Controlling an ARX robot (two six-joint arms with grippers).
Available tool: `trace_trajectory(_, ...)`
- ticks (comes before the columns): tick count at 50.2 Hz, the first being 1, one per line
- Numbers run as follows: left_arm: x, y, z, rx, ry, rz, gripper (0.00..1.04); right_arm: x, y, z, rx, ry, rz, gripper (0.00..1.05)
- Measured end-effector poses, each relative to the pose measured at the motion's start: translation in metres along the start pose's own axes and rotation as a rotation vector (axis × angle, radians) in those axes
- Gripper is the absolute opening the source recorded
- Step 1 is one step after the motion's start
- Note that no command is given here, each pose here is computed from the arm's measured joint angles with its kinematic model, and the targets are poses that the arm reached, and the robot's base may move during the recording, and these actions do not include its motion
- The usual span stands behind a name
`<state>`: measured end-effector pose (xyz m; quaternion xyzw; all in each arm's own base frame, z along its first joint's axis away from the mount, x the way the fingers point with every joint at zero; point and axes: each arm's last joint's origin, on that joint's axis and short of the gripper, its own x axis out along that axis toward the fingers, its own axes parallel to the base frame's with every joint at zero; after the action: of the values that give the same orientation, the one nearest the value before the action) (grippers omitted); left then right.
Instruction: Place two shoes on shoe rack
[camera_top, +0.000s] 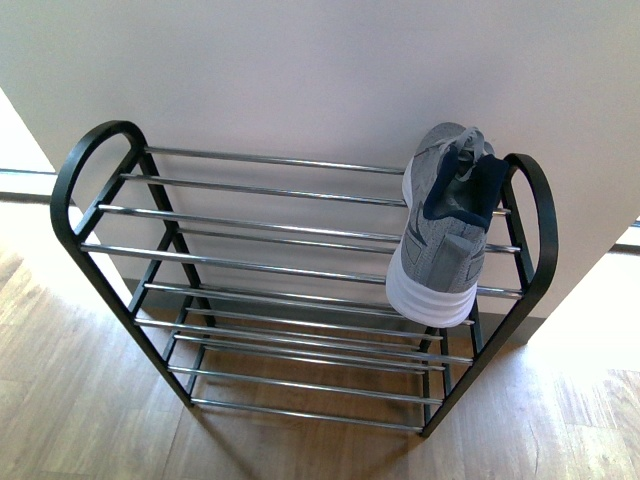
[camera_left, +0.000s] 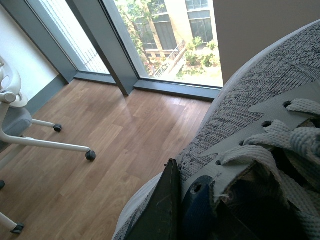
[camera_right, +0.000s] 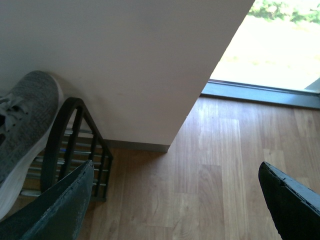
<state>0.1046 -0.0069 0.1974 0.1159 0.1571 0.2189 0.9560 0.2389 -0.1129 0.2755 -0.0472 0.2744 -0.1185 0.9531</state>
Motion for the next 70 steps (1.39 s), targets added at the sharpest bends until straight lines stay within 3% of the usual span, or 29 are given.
trace_trajectory(8, 0.0, 0.0, 0.0, 0.0, 0.0, 0.003, 0.02, -0.02, -0.02, -0.013, 0.015, -0.062, 0.024, 0.95)
trace_trajectory(19, 0.0, 0.0, 0.0, 0.0, 0.0, 0.0, 0.02, -0.009, -0.049, -0.028, 0.013, -0.123, -0.074, 0.95)
trace_trajectory(27, 0.0, 0.0, 0.0, 0.001, 0.001, 0.001, 0.02, -0.043, -0.029, -0.089, 0.083, -0.044, -0.04, 0.95)
trace_trajectory(33, 0.0, 0.0, 0.0, -0.001, -0.001, -0.001, 0.02, -0.041, -0.036, -0.075, 0.059, -0.163, -0.081, 0.95)
trace_trajectory(40, 0.0, 0.0, 0.0, -0.001, -0.001, 0.002, 0.02, -0.029, -0.035, -0.08, 0.083, -0.134, -0.04, 0.95)
trace_trajectory(44, 0.0, 0.0, 0.0, -0.001, -0.001, 0.0, 0.02, -0.028, -0.027, -0.086, 0.094, -0.368, 0.112, 0.82)
trace_trajectory(48, 0.0, 0.0, 0.0, -0.001, -0.001, -0.001, 0.02, -0.038, 0.002, -0.096, 0.053, -0.529, 0.211, 0.65)
trace_trajectory(63, 0.0, 0.0, 0.0, -0.001, -0.001, -0.003, 0.02, -0.058, 0.059, -0.127, 0.091, -0.542, 0.222, 0.03)
trace_trajectory(70, 0.0, 0.0, 0.0, -0.001, -0.001, 0.002, 0.02, -0.064, 0.073, -0.135, 0.091, -0.547, 0.226, 0.02)
